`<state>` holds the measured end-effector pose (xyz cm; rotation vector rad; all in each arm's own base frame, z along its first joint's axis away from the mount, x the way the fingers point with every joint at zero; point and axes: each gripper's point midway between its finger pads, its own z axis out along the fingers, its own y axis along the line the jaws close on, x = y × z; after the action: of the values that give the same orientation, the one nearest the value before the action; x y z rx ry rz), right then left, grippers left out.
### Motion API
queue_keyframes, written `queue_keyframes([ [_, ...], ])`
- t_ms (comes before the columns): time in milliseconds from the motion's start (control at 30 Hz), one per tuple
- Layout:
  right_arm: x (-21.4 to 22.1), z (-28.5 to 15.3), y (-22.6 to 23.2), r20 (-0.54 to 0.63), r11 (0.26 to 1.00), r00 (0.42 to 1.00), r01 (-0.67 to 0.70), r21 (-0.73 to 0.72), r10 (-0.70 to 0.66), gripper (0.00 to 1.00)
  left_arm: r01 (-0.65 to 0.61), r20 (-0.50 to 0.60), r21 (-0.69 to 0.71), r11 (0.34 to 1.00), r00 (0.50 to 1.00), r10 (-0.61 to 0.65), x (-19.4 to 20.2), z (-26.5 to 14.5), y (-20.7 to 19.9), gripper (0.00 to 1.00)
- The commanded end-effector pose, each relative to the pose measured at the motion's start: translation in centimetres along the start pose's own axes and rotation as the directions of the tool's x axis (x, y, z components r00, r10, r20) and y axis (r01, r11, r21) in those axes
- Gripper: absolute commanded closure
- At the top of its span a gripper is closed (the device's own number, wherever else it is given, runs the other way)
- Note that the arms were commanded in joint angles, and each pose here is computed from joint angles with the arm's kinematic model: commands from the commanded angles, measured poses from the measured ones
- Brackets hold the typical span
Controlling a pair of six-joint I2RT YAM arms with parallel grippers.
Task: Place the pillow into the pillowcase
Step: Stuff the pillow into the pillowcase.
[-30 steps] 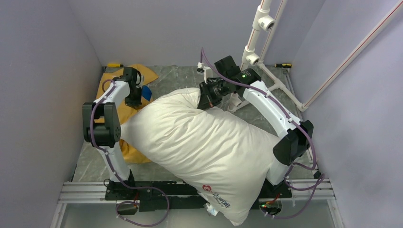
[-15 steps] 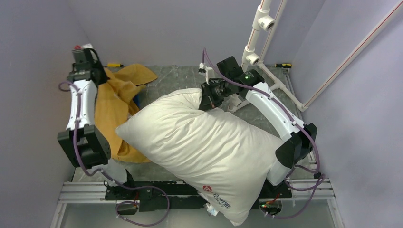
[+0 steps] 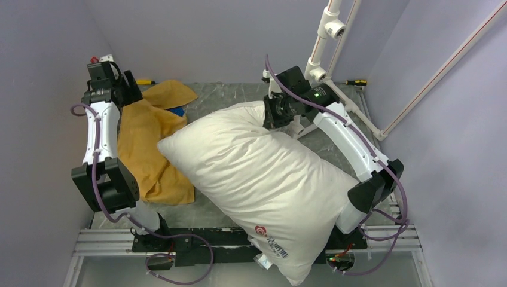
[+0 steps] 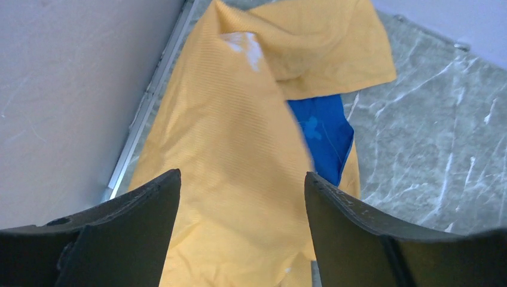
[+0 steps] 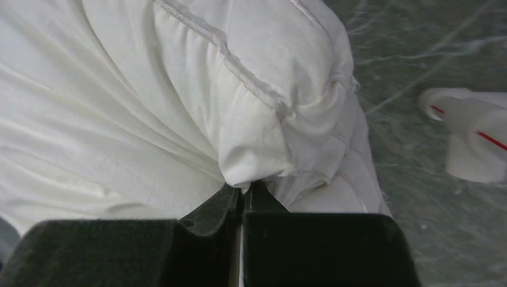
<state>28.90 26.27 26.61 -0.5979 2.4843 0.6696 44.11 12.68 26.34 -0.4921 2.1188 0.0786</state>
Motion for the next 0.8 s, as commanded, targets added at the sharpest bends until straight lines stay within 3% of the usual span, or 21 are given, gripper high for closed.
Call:
queue_keyframes([
  [0,2.0,-4.3,-3.4,-0.019,0.957,0.994,-0.099,0.271,0.108,1.00,-0.109,-0.025,-0.009,0.994,0.994,0.109,1.3,-0.3,-0.5,0.20],
  [100,-1.2,-5.0,-3.9,0.099,0.943,0.990,-0.126,0.309,0.100,1.00,-0.234,-0.067,0.038,0.972,0.970,0.236,3.6,-0.7,-3.1,0.20],
  [233,-3.8,-4.9,-4.9,0.190,0.921,0.978,-0.155,0.358,0.091,1.00,-0.322,-0.201,0.108,0.941,0.919,0.338,8.6,-1.6,-4.7,0.23],
  [433,-7.0,-4.7,-7.3,0.322,0.876,0.941,-0.243,0.416,0.108,1.00,-0.363,-0.295,0.175,0.915,0.868,0.400,14.0,-4.4,-6.0,0.26],
  [567,-8.3,-3.8,-9.5,0.367,0.853,0.911,-0.338,0.399,0.189,1.00,-0.346,-0.339,0.154,0.925,0.861,0.379,16.5,-5.3,-5.7,0.26],
  [767,-8.8,-3.1,-12.4,0.397,0.821,0.873,-0.434,0.371,0.282,1.00,-0.358,-0.406,0.111,0.927,0.835,0.371,19.1,-3.7,-4.4,0.28],
])
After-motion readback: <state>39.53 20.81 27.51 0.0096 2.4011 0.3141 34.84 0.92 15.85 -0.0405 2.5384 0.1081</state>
